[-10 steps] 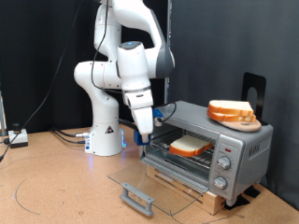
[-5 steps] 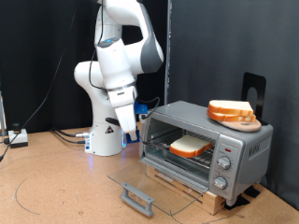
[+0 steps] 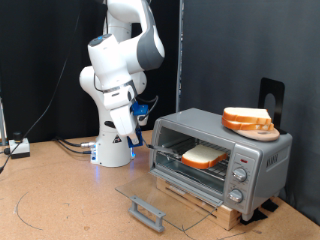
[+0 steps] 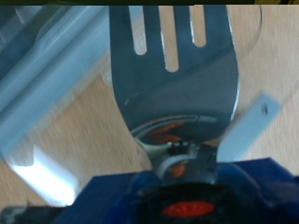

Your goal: Make a piece of toast with the oven

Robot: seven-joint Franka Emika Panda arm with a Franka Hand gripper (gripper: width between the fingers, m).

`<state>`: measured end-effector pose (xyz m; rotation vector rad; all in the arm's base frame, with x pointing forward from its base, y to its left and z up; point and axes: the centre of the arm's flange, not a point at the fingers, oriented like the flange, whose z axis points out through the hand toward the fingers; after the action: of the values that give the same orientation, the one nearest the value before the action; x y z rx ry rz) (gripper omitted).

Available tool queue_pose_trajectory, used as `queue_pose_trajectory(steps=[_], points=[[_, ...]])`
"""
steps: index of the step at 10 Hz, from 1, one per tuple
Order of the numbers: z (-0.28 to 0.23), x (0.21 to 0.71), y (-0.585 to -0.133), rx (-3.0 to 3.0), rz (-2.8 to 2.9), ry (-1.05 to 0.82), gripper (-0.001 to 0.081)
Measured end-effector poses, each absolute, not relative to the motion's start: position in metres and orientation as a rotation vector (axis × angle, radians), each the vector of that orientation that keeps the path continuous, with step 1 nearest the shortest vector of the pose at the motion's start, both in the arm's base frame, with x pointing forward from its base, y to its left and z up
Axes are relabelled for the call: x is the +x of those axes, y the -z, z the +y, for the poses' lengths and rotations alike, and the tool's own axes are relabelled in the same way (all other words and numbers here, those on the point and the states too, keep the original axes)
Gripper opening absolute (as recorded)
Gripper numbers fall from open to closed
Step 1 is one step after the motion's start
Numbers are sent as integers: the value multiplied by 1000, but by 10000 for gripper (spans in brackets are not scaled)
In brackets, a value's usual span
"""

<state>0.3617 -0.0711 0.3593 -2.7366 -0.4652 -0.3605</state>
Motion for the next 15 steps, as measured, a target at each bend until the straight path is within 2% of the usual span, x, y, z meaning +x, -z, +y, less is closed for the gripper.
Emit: queue_pose_trajectory(steps=[7,9,15], points=[[-68,344,-450,-2484,-491,536,464],[-62,344,-448,-2443,-493,533,464],[25,319,-452,-2166,-828,407,464]])
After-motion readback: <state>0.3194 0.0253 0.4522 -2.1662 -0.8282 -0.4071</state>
